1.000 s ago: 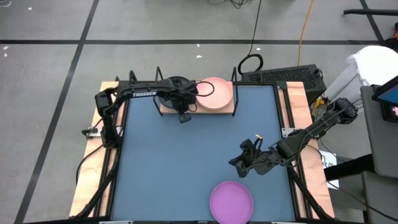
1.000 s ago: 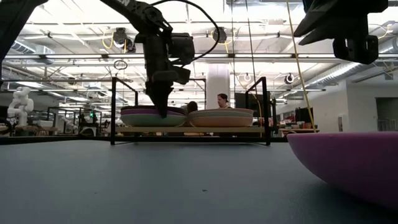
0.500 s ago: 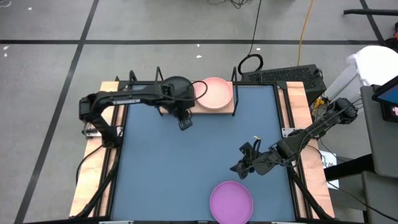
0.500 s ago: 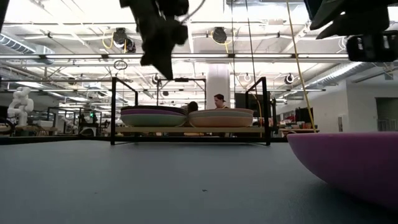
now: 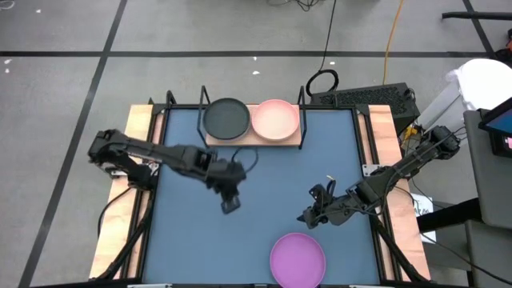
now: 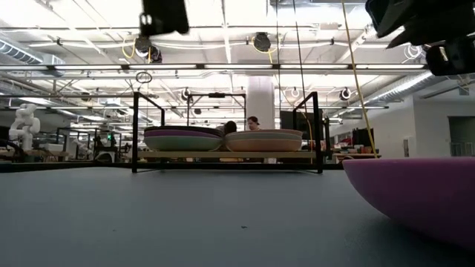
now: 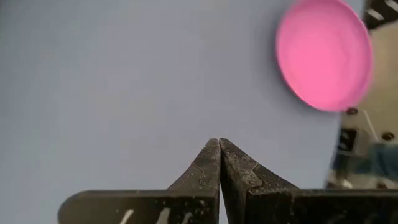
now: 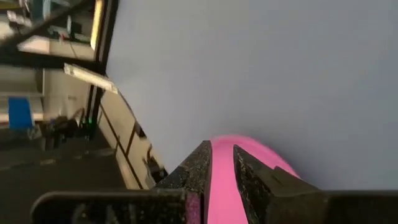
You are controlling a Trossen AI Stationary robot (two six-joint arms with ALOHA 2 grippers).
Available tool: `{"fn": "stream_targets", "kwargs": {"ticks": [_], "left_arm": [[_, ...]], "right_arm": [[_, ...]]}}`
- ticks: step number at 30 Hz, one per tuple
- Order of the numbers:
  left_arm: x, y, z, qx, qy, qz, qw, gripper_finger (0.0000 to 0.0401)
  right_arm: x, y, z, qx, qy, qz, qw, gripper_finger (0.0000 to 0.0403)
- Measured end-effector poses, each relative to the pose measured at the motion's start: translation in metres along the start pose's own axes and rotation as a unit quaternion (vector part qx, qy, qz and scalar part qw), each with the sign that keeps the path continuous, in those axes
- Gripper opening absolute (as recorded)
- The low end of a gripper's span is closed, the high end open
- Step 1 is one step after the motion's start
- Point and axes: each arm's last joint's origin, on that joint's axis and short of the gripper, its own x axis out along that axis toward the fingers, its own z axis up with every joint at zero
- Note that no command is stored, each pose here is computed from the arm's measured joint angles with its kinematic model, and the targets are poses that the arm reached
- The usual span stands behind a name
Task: Place and stack plates onto a shelf
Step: Stack the purple plate on top of the pink plate
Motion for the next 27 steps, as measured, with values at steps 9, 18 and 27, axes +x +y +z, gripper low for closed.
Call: {"fn": "stream_targets", "kwargs": {"ticks": [9, 18, 27], "left_arm": [[0.000, -0.044, -0.035, 0.047, 0.000, 0.004, 0.999, 0.0001], [0.037, -0.057, -0.065, 0.031, -0.041, -0.069, 0.996, 0.0001], [0.042, -0.073, -0.080, 0.050, -0.044, -0.126, 0.990, 0.0001]], "right_arm": [[-0.006, -0.006, -0.022, 0.020, 0.049, -0.024, 0.998, 0.0101], [-0.011, -0.019, -0.039, 0.025, 0.086, -0.082, 0.993, 0.0167], [0.010, -0.032, -0.055, 0.003, 0.117, -0.140, 0.983, 0.0173]]}}
